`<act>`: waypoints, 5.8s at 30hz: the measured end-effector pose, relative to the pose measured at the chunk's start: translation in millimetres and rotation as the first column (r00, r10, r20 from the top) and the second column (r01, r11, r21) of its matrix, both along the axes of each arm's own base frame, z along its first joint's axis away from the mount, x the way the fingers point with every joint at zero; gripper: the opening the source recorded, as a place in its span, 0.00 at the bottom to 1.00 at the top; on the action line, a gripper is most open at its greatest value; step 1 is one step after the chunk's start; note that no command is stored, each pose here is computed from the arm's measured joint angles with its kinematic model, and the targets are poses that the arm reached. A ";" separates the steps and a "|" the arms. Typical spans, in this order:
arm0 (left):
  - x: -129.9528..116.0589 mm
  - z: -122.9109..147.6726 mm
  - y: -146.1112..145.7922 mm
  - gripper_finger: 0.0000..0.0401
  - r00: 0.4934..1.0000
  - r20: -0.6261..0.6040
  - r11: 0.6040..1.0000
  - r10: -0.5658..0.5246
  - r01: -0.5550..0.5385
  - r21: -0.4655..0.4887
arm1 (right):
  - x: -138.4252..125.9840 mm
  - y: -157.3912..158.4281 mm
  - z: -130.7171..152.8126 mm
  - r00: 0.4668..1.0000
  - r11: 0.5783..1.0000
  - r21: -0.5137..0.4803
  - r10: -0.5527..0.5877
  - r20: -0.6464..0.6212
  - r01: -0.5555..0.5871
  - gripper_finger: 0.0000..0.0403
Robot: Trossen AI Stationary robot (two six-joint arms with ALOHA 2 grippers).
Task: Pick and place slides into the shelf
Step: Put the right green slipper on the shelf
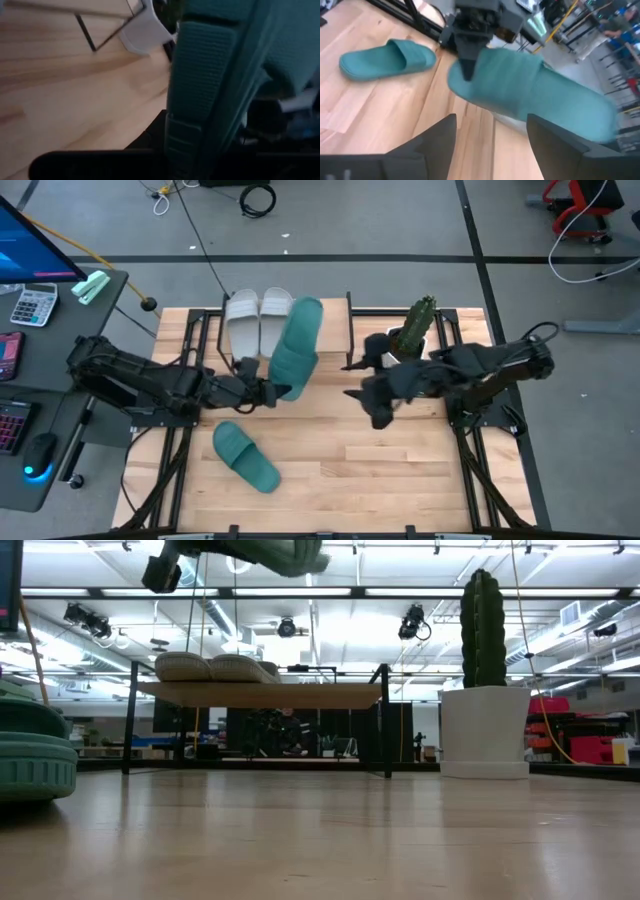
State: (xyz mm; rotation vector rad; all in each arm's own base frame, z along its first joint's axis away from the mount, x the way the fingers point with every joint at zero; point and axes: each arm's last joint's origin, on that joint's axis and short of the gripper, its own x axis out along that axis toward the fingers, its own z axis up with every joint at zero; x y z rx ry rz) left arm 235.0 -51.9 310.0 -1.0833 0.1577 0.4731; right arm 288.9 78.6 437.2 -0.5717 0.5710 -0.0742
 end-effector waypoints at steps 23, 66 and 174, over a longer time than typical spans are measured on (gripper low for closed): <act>88.6 -38.6 21.7 0.11 0.908 0.318 0.949 0.274 -0.203 -0.239 | -52.7 51.2 -12.6 0.984 0.985 -0.036 -0.168 -0.064 0.166 0.55; 86.9 -75.1 72.3 0.11 0.963 -0.018 0.946 0.269 -0.267 -0.182 | -62.3 69.0 -12.6 0.989 0.989 0.046 -0.141 -0.038 0.143 0.50; 79.0 -65.1 75.6 0.20 0.944 -0.004 0.936 0.331 -0.329 -0.127 | -57.0 71.0 -18.6 0.986 0.980 0.107 -0.164 -0.020 0.166 0.50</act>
